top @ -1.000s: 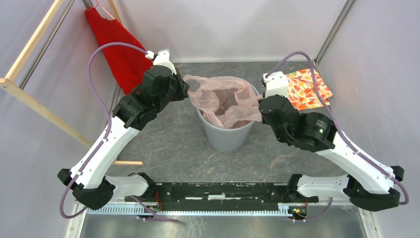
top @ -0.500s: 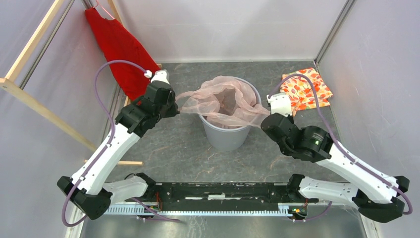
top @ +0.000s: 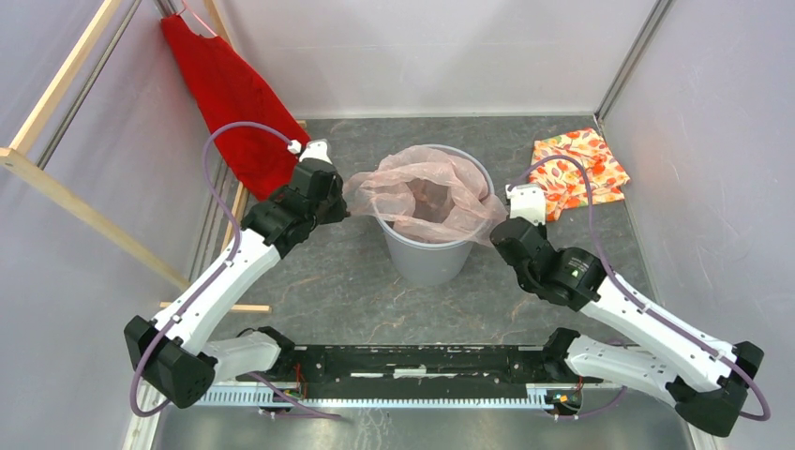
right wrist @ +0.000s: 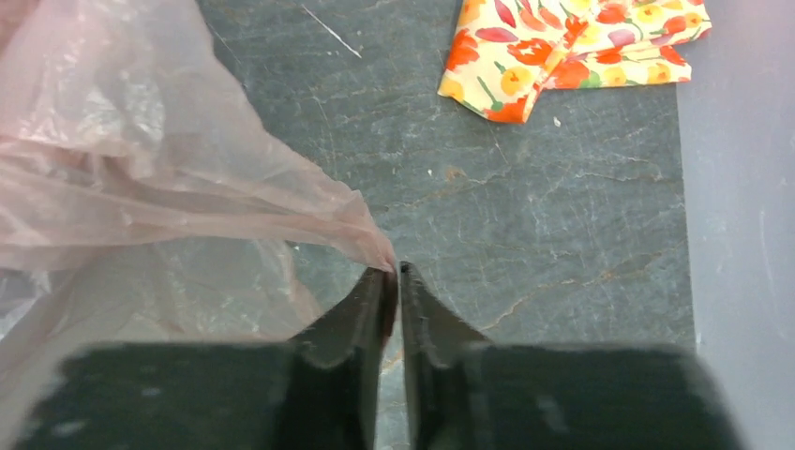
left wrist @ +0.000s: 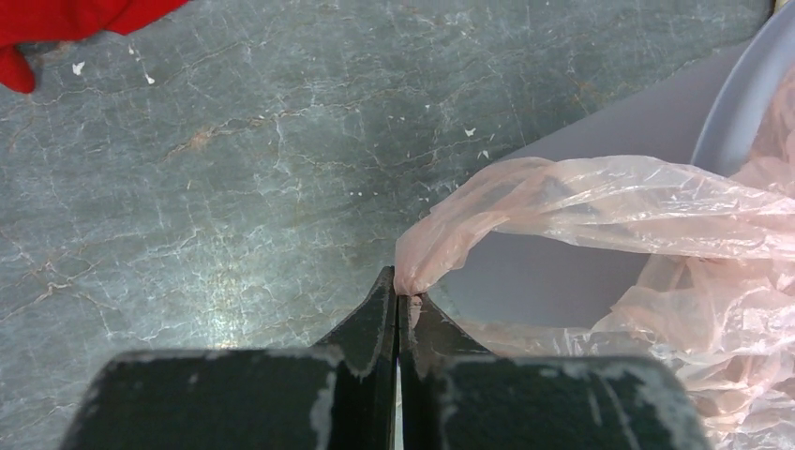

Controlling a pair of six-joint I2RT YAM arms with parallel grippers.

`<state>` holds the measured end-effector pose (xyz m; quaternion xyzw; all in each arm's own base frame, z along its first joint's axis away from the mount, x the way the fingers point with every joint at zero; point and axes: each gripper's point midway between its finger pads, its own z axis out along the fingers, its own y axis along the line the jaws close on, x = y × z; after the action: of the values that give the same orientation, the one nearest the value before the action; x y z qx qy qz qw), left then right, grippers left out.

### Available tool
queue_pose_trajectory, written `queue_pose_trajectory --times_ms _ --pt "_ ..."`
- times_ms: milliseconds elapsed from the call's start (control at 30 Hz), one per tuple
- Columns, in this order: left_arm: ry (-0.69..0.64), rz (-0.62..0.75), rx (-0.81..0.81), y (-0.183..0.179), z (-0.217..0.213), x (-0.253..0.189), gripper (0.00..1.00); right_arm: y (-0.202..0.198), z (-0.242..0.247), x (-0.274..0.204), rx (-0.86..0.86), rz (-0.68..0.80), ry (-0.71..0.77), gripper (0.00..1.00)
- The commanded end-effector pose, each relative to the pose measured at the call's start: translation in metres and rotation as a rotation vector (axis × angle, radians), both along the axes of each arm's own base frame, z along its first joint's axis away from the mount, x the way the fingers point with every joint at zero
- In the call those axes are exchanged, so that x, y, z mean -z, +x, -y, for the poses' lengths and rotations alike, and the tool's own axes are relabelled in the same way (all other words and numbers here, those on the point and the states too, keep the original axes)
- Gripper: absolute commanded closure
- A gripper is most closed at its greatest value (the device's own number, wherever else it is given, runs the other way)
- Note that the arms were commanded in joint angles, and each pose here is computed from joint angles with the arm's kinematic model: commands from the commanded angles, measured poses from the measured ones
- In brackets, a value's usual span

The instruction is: Put the trash bags into the trash bin

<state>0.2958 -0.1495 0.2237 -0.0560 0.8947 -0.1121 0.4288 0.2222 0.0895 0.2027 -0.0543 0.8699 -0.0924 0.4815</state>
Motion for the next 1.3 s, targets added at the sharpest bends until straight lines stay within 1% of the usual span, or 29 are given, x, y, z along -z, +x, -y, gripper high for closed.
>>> queue_pose_trajectory --times_ms 0,100,233,267,367,433,533,600,700,967,1133,1267 --pt "-0.060 0.069 -0.015 0.014 0.003 -0.016 0.98 0.008 -0.008 -0.022 -0.021 0.073 0.082 0.78" --pt "-0.053 0.043 0.023 0.011 0.008 -0.007 0.98 0.007 -0.012 -0.033 -0.058 0.082 0.102 0.66" --pt "-0.114 0.066 0.099 0.007 0.022 -0.010 0.98 0.003 -0.016 -0.059 -0.120 0.123 0.146 0.40" --pt "-0.119 0.072 0.108 0.007 0.024 -0.012 0.98 0.002 -0.016 -0.068 -0.132 0.136 0.157 0.35" --pt "-0.120 0.076 0.121 0.008 0.026 -0.015 0.98 0.000 -0.015 -0.090 -0.164 0.165 0.167 0.29" --pt "-0.123 0.085 0.126 0.009 0.027 -0.018 0.98 -0.001 -0.023 -0.108 -0.226 0.191 0.192 0.29" --pt "-0.122 0.089 0.130 0.009 0.027 -0.019 0.98 -0.006 -0.057 -0.134 -0.425 0.223 0.259 0.30" --pt "-0.123 0.089 0.134 0.009 0.028 -0.019 0.98 -0.009 -0.085 -0.141 -0.564 0.216 0.284 0.29" --pt "-0.123 0.089 0.134 0.009 0.028 -0.019 0.98 -0.010 -0.121 -0.144 -0.710 0.189 0.306 0.29" --pt "-0.119 0.093 0.131 0.008 0.026 -0.019 0.98 0.000 -0.178 -0.147 -0.876 0.181 0.345 0.30" --pt "-0.115 0.097 0.128 0.008 0.025 -0.020 0.98 0.005 -0.190 -0.134 -0.886 0.145 0.344 0.32" --pt "-0.114 0.095 0.127 0.009 0.025 -0.019 0.98 -0.007 -0.200 -0.131 -0.946 0.119 0.389 0.36"
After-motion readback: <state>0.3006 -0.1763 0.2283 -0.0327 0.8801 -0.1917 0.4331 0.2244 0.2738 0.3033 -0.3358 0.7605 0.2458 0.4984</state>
